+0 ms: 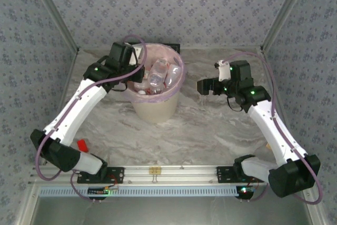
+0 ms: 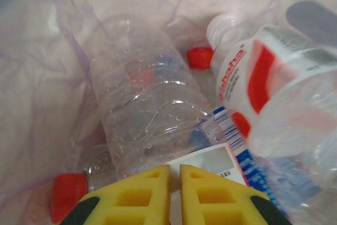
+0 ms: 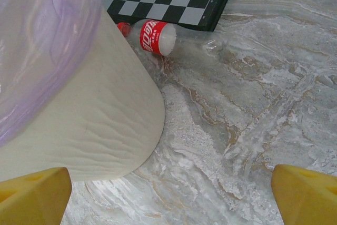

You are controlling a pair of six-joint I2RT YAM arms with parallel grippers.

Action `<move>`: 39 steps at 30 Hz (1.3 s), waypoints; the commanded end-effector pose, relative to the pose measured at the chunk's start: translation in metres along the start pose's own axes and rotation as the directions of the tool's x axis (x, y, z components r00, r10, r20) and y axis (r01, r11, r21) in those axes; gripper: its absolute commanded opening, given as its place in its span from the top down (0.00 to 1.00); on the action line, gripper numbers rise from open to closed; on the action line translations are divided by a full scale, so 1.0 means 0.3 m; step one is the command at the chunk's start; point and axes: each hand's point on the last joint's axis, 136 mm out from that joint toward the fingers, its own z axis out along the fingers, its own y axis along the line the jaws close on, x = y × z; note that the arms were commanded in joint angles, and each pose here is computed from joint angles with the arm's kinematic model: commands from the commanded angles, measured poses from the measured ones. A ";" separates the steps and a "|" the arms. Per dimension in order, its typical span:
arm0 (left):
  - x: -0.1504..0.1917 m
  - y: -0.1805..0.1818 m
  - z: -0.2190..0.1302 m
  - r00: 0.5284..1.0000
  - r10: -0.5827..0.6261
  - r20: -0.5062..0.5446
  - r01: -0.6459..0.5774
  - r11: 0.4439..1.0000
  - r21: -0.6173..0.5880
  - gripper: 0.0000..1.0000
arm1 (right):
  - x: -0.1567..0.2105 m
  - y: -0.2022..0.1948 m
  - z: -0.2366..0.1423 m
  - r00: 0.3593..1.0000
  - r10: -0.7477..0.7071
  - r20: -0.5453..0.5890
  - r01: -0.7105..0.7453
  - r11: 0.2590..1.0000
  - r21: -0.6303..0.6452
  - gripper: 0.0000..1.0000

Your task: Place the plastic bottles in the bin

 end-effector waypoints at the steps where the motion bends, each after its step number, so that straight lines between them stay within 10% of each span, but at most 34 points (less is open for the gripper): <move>1: -0.017 -0.032 -0.020 0.998 -0.050 0.042 0.047 0.997 0.057 0.87 | -0.037 0.013 -0.008 0.999 -0.024 0.021 0.024 1.000 0.005 0.01; 12: -0.100 0.007 -0.097 0.992 -0.016 0.125 0.016 1.000 0.004 0.87 | -0.098 -0.091 0.095 0.990 -0.137 0.036 0.134 0.989 0.068 0.01; 16: -0.145 -0.006 -0.170 0.985 -0.025 0.173 0.019 0.999 0.036 0.68 | -0.071 -0.218 0.249 0.946 -0.303 -0.117 0.313 0.947 0.071 0.00; 25: -0.232 -0.135 -0.283 0.966 -0.113 0.234 0.049 0.964 0.263 0.56 | 0.011 -0.277 0.613 0.803 -0.576 -0.154 0.523 0.805 -0.282 0.00; 39: -0.118 -0.213 -0.145 0.996 -0.040 0.083 0.015 0.957 0.288 0.56 | -0.019 -0.209 0.861 0.771 -0.621 -0.137 0.531 0.747 -0.399 0.00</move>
